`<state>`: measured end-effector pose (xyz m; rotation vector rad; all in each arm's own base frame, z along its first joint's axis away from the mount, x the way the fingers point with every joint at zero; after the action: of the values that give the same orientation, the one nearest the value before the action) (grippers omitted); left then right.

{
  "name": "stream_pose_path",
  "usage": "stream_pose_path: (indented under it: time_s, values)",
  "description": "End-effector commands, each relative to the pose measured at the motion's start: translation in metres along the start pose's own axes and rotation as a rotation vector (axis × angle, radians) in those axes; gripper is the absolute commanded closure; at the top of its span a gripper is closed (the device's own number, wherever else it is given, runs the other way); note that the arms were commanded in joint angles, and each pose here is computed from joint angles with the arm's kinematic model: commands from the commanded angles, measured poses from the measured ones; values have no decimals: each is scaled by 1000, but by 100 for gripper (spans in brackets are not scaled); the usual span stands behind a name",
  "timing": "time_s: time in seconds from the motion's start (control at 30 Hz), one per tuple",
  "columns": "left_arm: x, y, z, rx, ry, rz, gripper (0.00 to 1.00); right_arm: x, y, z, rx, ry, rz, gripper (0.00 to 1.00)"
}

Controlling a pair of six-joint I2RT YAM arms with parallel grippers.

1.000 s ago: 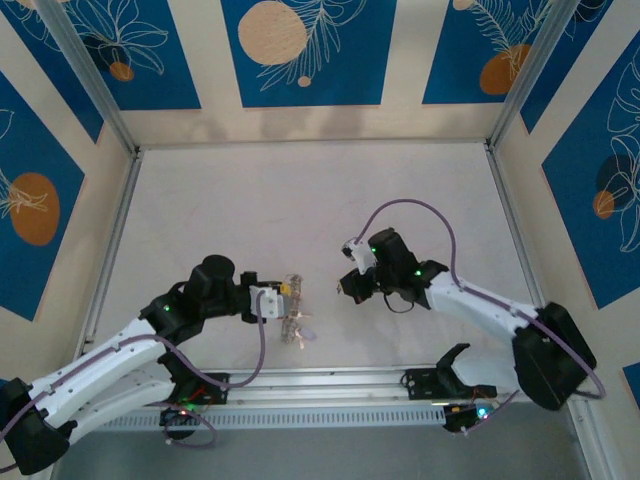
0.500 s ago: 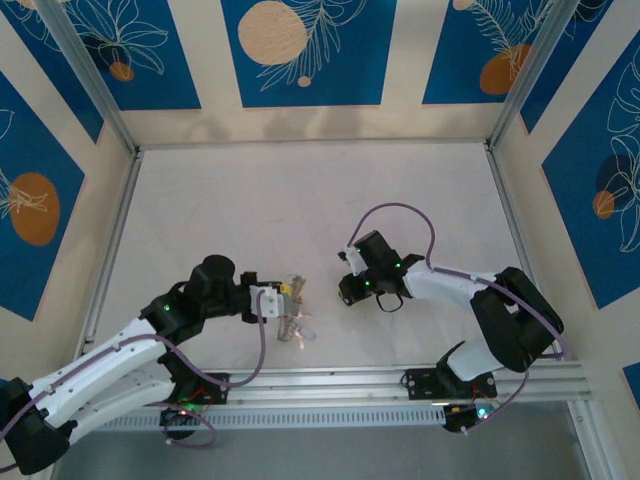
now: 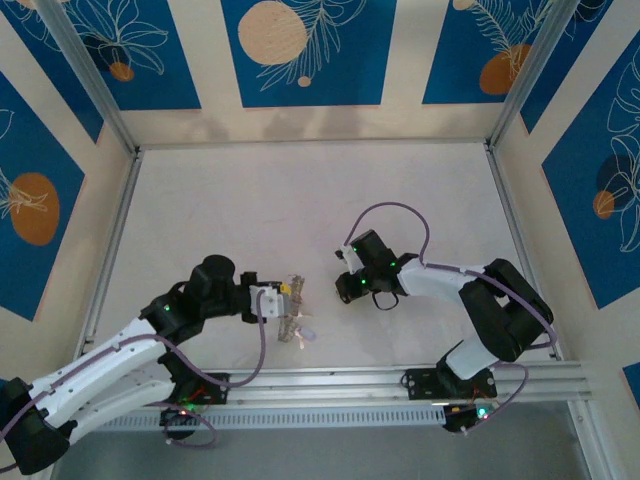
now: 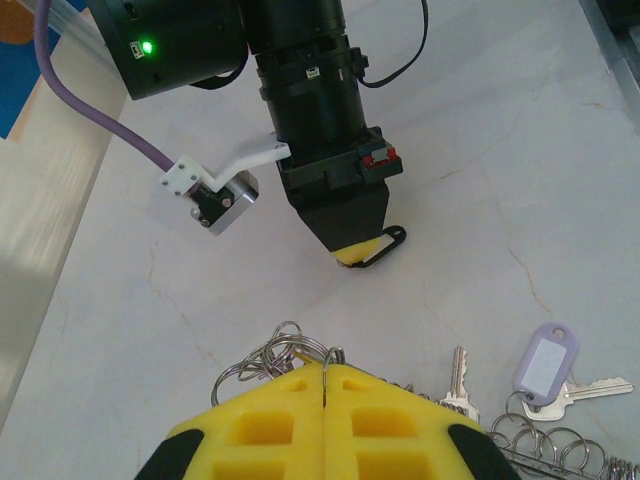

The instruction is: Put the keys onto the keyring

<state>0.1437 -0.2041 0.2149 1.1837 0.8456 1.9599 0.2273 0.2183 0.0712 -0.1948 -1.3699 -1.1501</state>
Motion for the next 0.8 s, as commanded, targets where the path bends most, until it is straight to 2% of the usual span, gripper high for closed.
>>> stream_pose_path:
  time_s: [0.0, 0.13, 0.27, 0.37, 0.5, 0.63, 0.7, 0.77]
  values:
    - [3, 10, 3, -9, 13, -39, 100, 8, 13, 4, 39, 3, -48, 82]
    - [2, 9, 3, -8, 14, -38, 100, 19, 16, 6, 67, 10, -81, 75]
    - [2, 8, 3, -8, 17, -34, 100, 33, 21, 8, 91, 25, -125, 74]
    - [2, 9, 4, -9, 19, -37, 100, 47, 26, 19, 171, 75, -203, 72]
    - [3, 9, 4, -8, 15, -40, 100, 61, 25, 48, 447, 152, -348, 72]
    - [4, 10, 3, -7, 15, -43, 100, 71, 12, 82, 797, 199, -576, 71]
    - [4, 10, 3, -5, 14, -46, 100, 76, 11, 91, 899, 214, -672, 71]
    - [4, 11, 4, -3, 20, -60, 100, 78, 13, 99, 946, 224, -704, 71]
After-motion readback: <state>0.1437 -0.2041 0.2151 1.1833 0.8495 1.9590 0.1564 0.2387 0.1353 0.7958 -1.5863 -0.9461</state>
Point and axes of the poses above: each hand's point on the last joint's axis, 136 mm out from that joint toward the fingers, its own x axis back along the fingers, its own z axis along the line the jaws close on, y = z × x, the point moved 5 cm from there along x, back along the fingers, and after that the axes turned 12 degrees about x, right-handed, at the moved point
